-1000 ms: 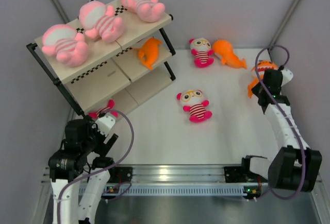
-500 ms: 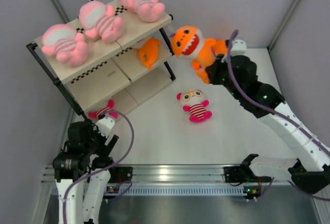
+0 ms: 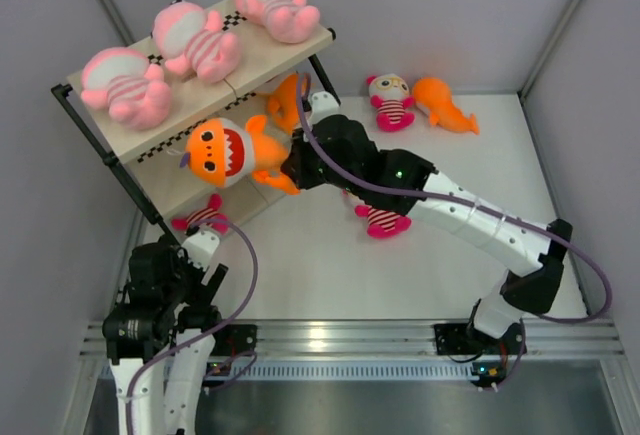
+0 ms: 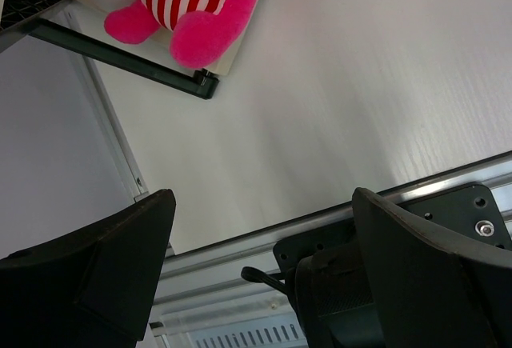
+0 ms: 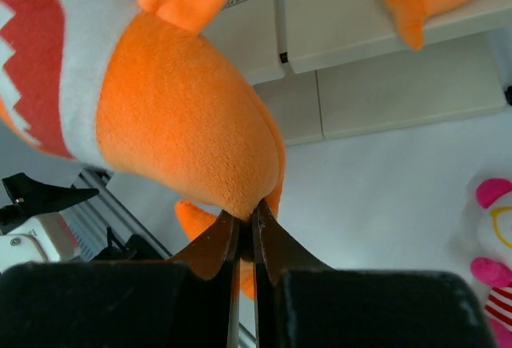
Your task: Place and organize the stuffed toys onto the shelf
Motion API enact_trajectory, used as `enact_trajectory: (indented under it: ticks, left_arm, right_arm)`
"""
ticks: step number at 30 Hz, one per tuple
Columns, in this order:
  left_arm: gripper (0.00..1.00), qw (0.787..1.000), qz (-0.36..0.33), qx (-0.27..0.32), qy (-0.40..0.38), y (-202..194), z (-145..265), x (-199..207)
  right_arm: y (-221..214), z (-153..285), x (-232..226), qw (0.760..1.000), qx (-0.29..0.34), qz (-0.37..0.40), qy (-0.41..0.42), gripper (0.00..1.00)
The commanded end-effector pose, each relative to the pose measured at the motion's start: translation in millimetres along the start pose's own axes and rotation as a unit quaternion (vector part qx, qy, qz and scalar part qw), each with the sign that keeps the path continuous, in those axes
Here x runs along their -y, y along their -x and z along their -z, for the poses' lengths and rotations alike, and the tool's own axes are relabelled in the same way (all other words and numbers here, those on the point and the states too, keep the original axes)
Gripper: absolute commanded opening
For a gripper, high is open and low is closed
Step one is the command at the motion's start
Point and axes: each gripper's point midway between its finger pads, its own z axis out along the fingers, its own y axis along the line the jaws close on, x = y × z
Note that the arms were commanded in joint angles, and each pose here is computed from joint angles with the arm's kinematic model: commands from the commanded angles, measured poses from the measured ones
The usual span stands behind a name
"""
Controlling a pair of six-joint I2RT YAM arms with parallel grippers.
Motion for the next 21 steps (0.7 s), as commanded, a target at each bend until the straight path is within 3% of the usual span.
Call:
enact_trajectory:
  ticks: [1,6,14,21]
  left_arm:
    - [0.99,1.0,0.009,0.015,0.014,4.6,-1.4,-3.9]
    - [0.99,1.0,0.007,0.022,0.009,5.8,-0.9,-1.5]
    - [0.99,1.0,0.007,0.025,0.017,7.0,2.1,-4.2]
    - [0.99,0.999,0.002,0.028,0.023,9.0,4.6,-7.2]
  right_arm:
    - [12.3,-4.6,-33.5,0.998,0.002,-0.031,0.056,0.0]
    - [6.0,-31.6,-26.4,0.999,-0.004,-0.024,0.024,0.0]
    - [48.4,-75.6,-15.1,0.992,0.081,-0.092,0.009,0.0]
    - [59.9,-112.7,-6.5,0.983,0.124,-0.132,0.008,0.0]
